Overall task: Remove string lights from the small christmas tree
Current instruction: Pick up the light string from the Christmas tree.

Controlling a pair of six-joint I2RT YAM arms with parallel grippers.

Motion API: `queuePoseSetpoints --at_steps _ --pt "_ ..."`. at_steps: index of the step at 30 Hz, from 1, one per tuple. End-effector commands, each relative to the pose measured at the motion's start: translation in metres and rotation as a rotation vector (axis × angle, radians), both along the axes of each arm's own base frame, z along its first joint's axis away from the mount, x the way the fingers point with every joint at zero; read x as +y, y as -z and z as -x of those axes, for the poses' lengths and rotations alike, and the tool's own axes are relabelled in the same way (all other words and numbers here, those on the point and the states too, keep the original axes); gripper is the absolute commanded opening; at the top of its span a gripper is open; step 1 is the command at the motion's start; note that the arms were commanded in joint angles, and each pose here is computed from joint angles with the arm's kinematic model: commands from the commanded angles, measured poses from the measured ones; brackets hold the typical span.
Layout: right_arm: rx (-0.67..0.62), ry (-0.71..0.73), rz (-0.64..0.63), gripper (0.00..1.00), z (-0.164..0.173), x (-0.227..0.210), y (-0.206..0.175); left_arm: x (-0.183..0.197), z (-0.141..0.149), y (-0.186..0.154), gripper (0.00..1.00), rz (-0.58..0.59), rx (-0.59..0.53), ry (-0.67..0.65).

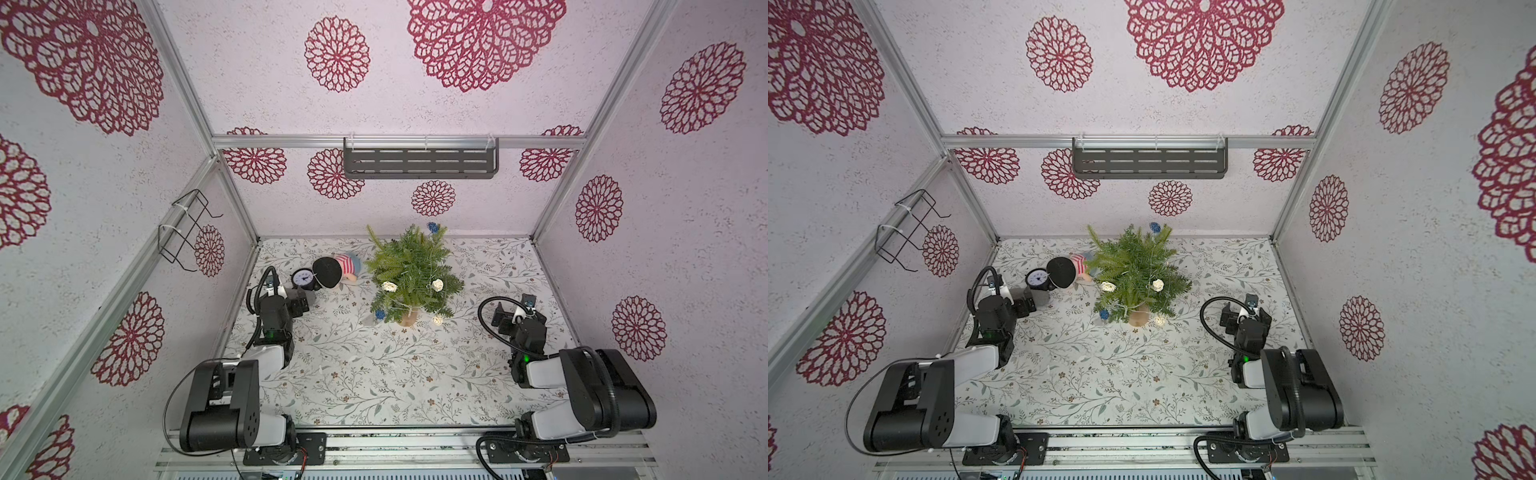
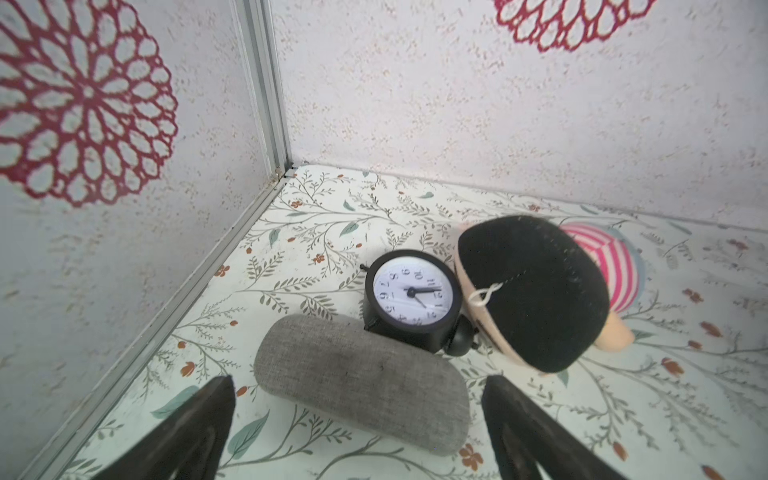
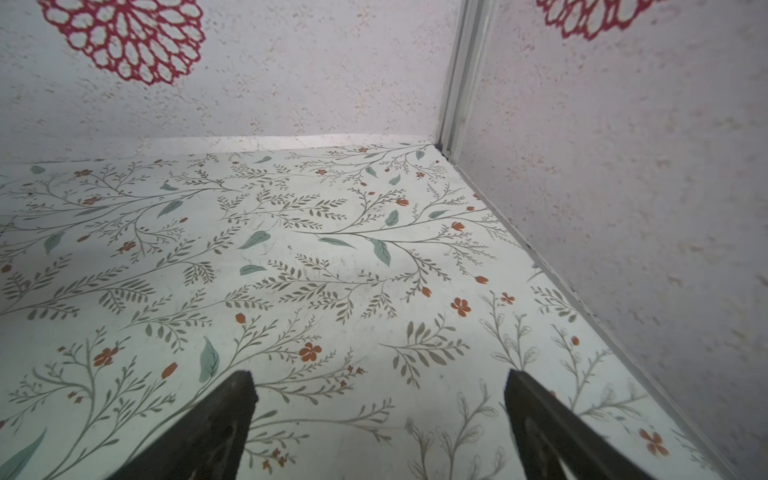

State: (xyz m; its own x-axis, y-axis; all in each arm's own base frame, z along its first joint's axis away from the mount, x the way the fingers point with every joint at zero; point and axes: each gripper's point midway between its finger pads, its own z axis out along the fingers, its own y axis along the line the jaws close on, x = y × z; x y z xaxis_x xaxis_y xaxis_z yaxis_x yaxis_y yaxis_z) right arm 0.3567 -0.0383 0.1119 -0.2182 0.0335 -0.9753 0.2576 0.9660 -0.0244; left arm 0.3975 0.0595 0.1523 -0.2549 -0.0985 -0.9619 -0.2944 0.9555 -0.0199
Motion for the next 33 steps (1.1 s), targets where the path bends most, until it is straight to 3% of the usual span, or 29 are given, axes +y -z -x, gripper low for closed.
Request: queuePoseSetpoints --at_steps 1,4,9,14,19,24,33 --pt "-0.031 0.160 -0.078 0.99 -0.001 -0.022 -0.030 0.011 0.015 -0.007 0.99 0.059 0.037 -0.100" --pt "0.053 0.170 -0.162 0.99 -0.005 -0.019 -0.035 0.001 0.020 -0.021 0.99 0.081 0.058 -0.062" --pt "0.133 -0.119 -0.288 0.99 -0.019 0.033 -0.059 -0.057 0.020 -0.058 0.95 0.298 -0.030 0.238" --pt "0.163 -0.423 -0.428 0.95 -0.024 0.089 -0.111 -0.106 0.035 -0.109 0.95 0.477 -0.171 0.471" --pt "0.130 -0.579 -0.511 0.90 -0.023 0.116 -0.178 -0.155 0.051 -0.150 0.96 0.522 -0.155 0.685" --pt "0.083 -0.748 -0.606 0.79 -0.023 0.146 -0.239 -0.200 0.066 -0.181 0.96 0.565 -0.130 0.935" --pt "0.147 -0.846 -0.535 0.74 -0.031 0.205 -0.276 -0.252 0.078 -0.202 0.95 0.479 -0.088 1.184"
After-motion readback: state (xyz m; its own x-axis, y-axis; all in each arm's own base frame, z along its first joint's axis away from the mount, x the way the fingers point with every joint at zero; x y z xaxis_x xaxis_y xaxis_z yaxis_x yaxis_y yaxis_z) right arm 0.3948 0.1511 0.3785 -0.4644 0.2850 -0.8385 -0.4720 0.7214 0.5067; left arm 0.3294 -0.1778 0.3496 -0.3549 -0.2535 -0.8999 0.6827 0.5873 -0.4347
